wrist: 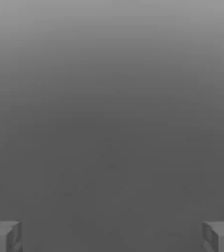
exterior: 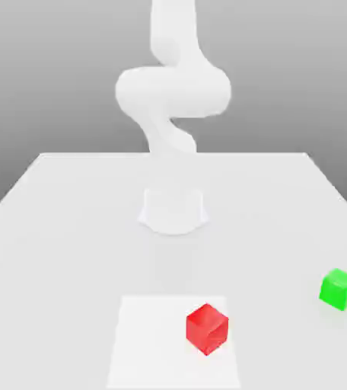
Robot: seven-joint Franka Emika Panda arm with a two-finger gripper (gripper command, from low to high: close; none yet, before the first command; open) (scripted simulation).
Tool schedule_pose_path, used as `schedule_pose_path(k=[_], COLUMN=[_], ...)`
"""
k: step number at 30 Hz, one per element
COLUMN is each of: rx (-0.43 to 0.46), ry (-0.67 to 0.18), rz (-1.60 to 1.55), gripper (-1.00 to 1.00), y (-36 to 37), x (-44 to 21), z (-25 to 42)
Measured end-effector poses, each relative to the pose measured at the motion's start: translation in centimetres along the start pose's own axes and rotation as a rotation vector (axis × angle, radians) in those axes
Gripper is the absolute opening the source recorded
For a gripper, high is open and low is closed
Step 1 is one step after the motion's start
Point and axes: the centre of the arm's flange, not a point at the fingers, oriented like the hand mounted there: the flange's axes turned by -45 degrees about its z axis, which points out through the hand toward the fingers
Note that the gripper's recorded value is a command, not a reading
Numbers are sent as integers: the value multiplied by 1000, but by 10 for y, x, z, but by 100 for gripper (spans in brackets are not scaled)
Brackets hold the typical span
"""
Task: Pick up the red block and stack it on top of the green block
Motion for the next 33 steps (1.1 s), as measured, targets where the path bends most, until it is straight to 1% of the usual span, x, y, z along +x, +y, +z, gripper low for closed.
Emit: schedule_pose_path(k=[5,11,16,20,22,26,27,33], rx=[-44,-123,-210,-293,-317,-324,-324,-323], ry=[-168,-355,-505,-620,-648,-657,-657,-655], rz=[176,376,540,665,699,709,710,710], gripper=[0,0,0,0,0,0,-100,-100], y=[-11,-18,-21,-24,-23,-21,-20,-20], x=[-33,-104,-183,-256,-281,-312,-319,-323], z=[117,232,306,348,365,397,404,408])
